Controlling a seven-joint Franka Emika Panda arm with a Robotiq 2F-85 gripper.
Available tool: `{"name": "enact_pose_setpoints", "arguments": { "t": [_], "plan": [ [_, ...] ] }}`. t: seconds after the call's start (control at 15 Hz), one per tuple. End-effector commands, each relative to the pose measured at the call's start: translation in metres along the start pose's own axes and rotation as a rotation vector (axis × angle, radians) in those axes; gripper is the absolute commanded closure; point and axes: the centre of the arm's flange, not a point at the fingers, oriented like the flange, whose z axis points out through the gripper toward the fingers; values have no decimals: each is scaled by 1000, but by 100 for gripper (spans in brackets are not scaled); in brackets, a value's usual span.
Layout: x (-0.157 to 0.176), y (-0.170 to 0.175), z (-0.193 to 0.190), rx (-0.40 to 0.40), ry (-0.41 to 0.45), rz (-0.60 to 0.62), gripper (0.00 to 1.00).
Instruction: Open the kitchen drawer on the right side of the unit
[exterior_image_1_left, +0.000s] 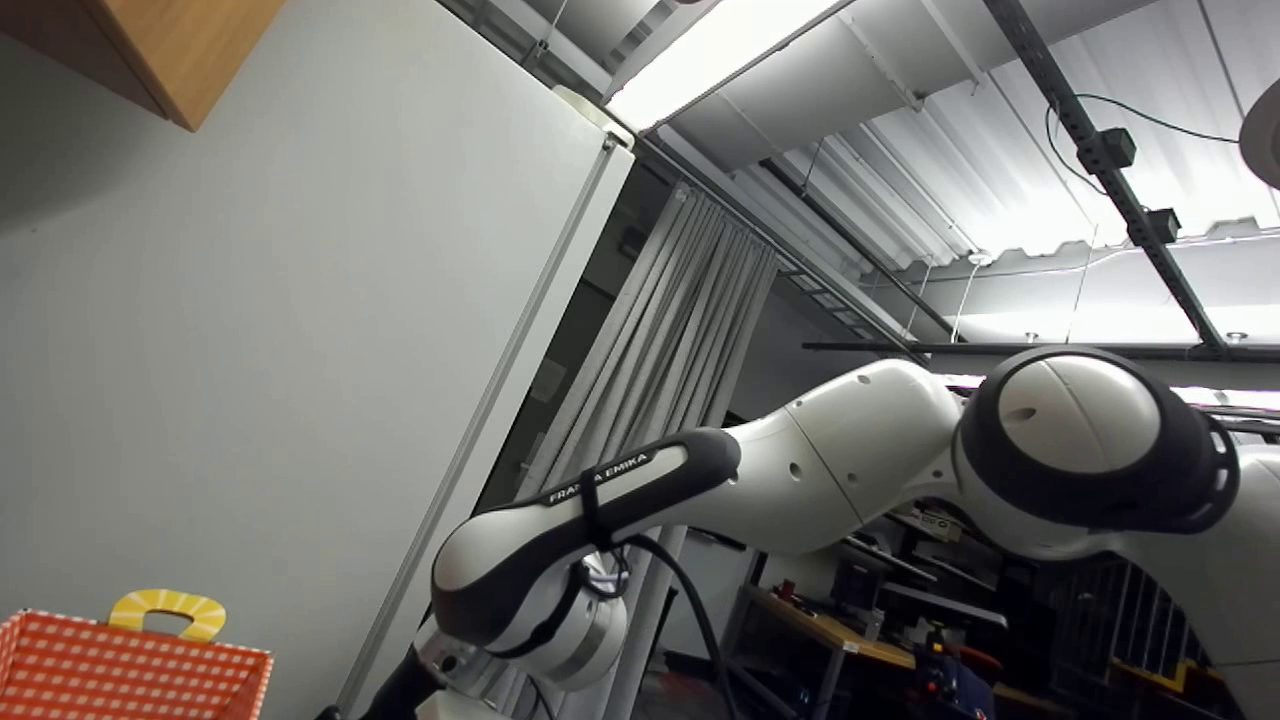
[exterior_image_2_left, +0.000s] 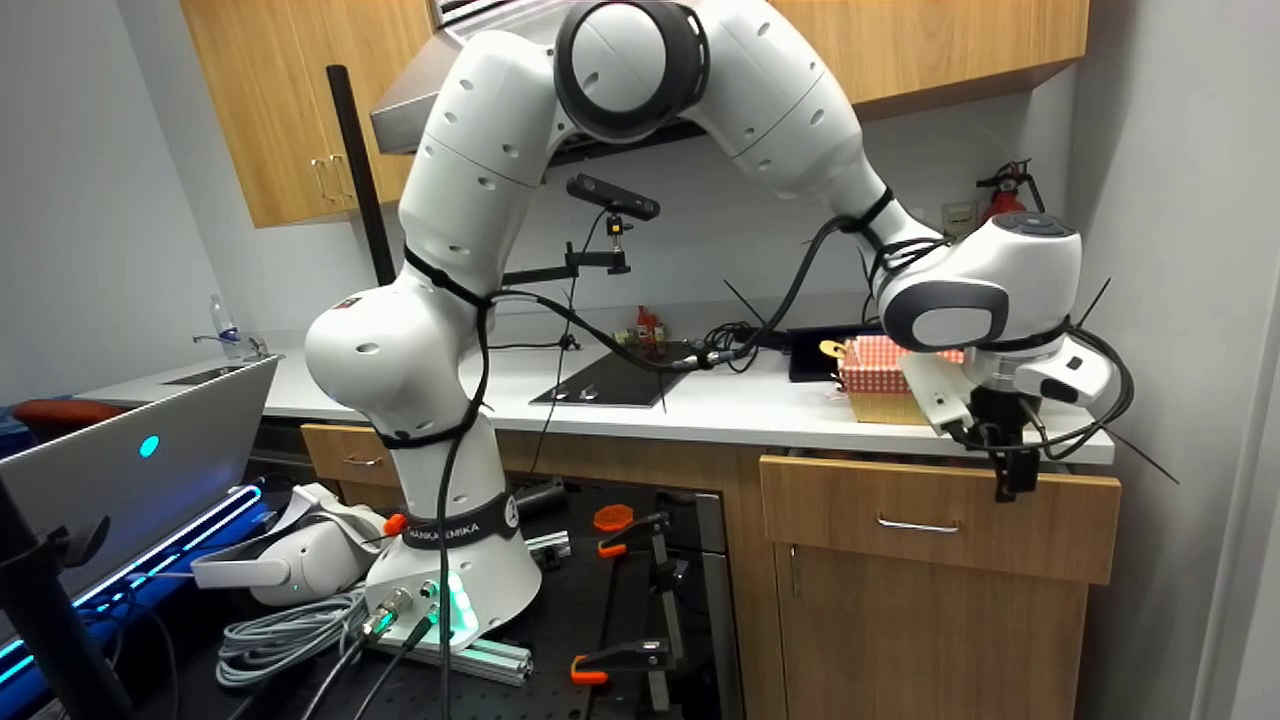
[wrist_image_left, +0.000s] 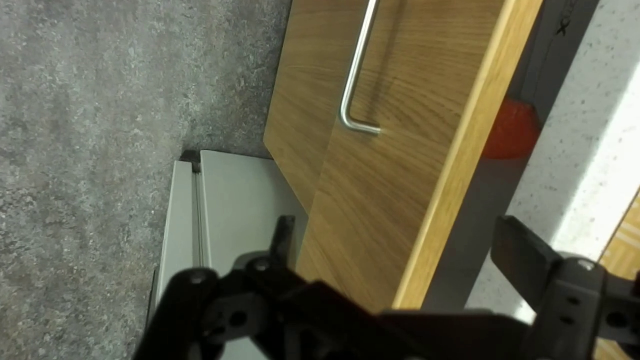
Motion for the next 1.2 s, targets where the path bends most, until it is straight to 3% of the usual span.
{"name": "enact_pose_setpoints", "arguments": {
  "t": [0.0,1.13],
  "plan": [
    [14,-2,12,51,27,28,0],
    [26,15,45,55,14,73,0]
  ]
}}
